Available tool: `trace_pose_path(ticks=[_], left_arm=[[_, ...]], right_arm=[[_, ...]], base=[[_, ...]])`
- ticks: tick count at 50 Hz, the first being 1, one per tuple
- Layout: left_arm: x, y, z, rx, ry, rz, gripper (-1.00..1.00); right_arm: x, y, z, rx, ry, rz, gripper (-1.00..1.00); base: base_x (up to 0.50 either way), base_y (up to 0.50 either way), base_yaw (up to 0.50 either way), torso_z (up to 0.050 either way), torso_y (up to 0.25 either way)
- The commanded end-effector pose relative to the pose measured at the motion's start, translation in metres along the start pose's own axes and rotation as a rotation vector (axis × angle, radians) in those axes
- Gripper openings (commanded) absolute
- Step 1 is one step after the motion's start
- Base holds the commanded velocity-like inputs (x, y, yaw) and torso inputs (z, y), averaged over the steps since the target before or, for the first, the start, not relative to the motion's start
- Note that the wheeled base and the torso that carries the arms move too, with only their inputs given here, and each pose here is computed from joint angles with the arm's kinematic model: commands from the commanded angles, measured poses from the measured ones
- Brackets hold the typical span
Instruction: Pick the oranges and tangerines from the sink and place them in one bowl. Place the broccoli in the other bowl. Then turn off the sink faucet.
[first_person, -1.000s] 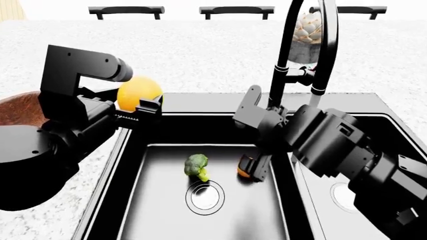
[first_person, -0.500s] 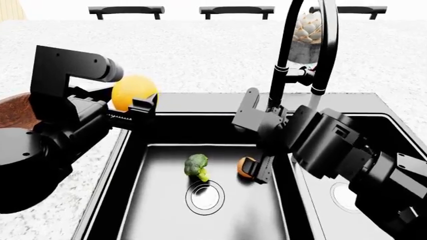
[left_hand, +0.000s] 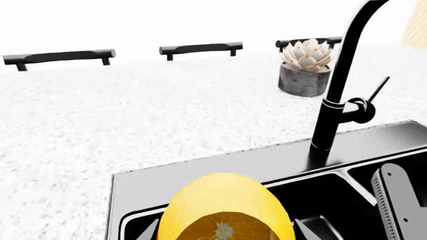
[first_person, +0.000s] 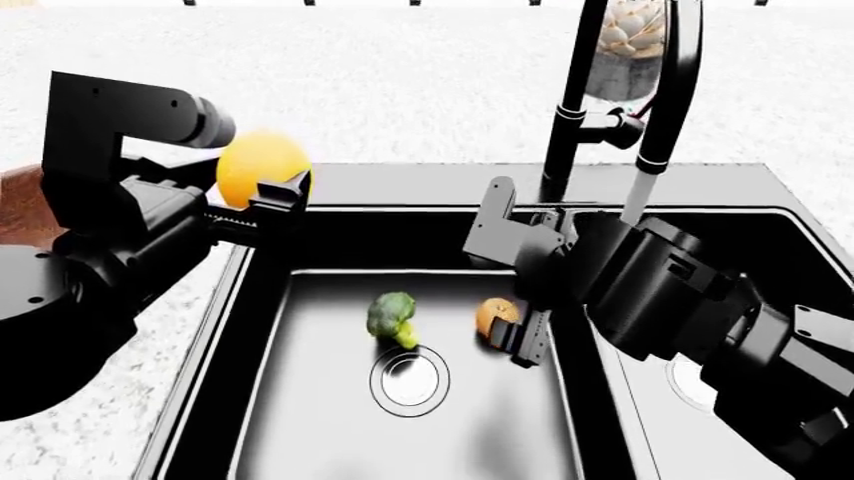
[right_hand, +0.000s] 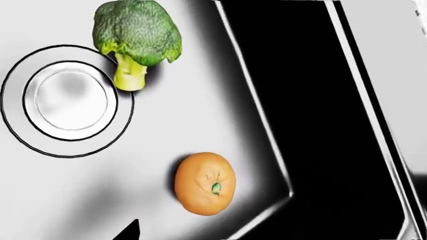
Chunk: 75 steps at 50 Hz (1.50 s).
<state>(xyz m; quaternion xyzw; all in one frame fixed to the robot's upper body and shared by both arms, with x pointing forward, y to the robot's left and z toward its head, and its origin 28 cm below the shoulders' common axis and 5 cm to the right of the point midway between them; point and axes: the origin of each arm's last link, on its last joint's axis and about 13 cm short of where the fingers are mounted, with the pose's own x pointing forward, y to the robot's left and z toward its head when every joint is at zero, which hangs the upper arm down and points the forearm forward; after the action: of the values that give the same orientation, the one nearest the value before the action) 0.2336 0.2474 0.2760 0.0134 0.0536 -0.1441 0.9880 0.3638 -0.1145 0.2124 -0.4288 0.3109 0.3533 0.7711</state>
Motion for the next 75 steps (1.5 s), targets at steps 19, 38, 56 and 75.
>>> trace_pose_path(ticks=[19,38,56,75], left_arm=[[-0.001,-0.003,0.006,-0.014,-0.023,-0.001,-1.00],[-0.005,-0.003,0.013,-0.007,-0.044,-0.005,-1.00],[-0.005,-0.005,0.026,0.013,-0.069,-0.017,-1.00],[-0.004,-0.007,0.021,0.000,-0.057,-0.018,-1.00]], right_arm=[[0.000,0.001,0.000,-0.046,-0.021,-0.168,1.00],[0.000,0.001,0.000,-0.041,-0.002,-0.170,1.00],[-0.001,0.002,0.000,-0.021,0.014,-0.202,1.00],[-0.001,0.003,0.000,-0.001,0.001,-0.295,-1.00]], base=[[0.00,0.00,0.00,0.011,-0.238],[0.00,0.00,0.00,0.009,-0.069],[0.00,0.00,0.00,0.009,-0.069],[0.00,0.00,0.00,0.002,-0.019]])
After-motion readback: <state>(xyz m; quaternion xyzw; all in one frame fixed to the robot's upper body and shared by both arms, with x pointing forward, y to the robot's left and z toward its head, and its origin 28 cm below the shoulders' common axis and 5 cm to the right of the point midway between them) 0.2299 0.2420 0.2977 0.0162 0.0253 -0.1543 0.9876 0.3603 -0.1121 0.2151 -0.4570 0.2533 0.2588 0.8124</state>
